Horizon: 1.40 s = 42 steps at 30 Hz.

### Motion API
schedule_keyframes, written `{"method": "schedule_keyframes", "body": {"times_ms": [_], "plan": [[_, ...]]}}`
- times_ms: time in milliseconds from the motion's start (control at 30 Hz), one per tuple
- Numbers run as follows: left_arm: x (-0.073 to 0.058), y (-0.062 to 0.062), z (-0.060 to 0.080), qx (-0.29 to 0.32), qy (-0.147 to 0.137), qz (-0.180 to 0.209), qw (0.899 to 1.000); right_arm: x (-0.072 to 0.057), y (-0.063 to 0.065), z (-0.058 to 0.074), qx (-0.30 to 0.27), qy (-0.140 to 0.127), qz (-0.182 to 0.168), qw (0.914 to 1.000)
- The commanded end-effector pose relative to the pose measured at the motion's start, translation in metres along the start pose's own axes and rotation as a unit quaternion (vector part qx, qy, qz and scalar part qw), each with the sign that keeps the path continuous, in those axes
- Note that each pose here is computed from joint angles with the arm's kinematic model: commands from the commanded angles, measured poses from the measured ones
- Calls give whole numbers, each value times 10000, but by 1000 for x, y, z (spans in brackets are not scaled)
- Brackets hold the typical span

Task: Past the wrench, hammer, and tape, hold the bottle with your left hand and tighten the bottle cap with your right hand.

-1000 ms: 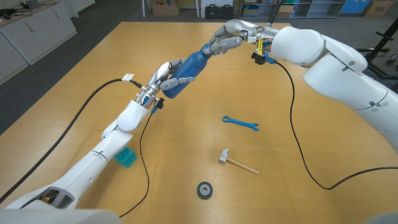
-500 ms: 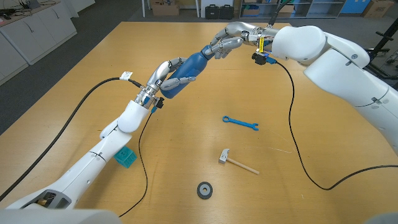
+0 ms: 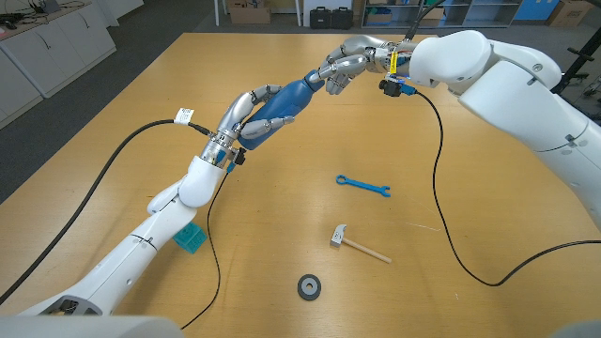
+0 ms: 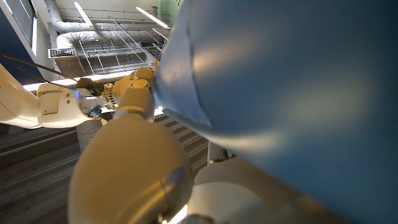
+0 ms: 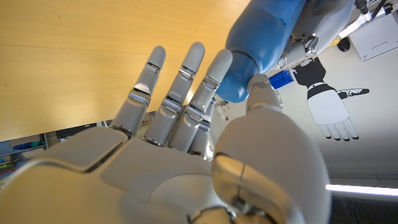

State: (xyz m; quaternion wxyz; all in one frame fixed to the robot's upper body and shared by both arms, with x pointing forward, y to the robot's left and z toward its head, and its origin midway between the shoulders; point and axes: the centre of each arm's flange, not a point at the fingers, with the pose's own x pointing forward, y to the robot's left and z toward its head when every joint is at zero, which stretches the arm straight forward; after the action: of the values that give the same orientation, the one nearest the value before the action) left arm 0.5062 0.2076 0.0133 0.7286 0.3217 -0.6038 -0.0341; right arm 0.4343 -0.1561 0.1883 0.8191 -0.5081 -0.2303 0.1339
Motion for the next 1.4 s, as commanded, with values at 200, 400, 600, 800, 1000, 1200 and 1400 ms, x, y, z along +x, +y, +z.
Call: {"method": "schedule_keyframes", "body": {"times_ms": [200,400,600,800,1000,1200,1400], "plan": [[-7,-2,16,928,-282,427,9944,0,-2,-4,742,312,410,9959],[-7,-3,16,964,-251,429,9941,-5,-2,-2,839,473,329,9948],[-8,-3,15,957,-256,411,9942,-10,-3,-1,833,682,153,9941],[-9,-3,16,931,-259,403,9945,-10,-3,0,747,863,198,9933],[-9,-3,17,924,-241,384,9947,-8,-4,2,609,1031,397,9920],[-10,-3,18,907,-240,375,9949,-6,-5,3,565,1064,572,9911],[-8,-5,19,879,-255,379,9951,-5,-3,2,849,774,595,9916]]}}
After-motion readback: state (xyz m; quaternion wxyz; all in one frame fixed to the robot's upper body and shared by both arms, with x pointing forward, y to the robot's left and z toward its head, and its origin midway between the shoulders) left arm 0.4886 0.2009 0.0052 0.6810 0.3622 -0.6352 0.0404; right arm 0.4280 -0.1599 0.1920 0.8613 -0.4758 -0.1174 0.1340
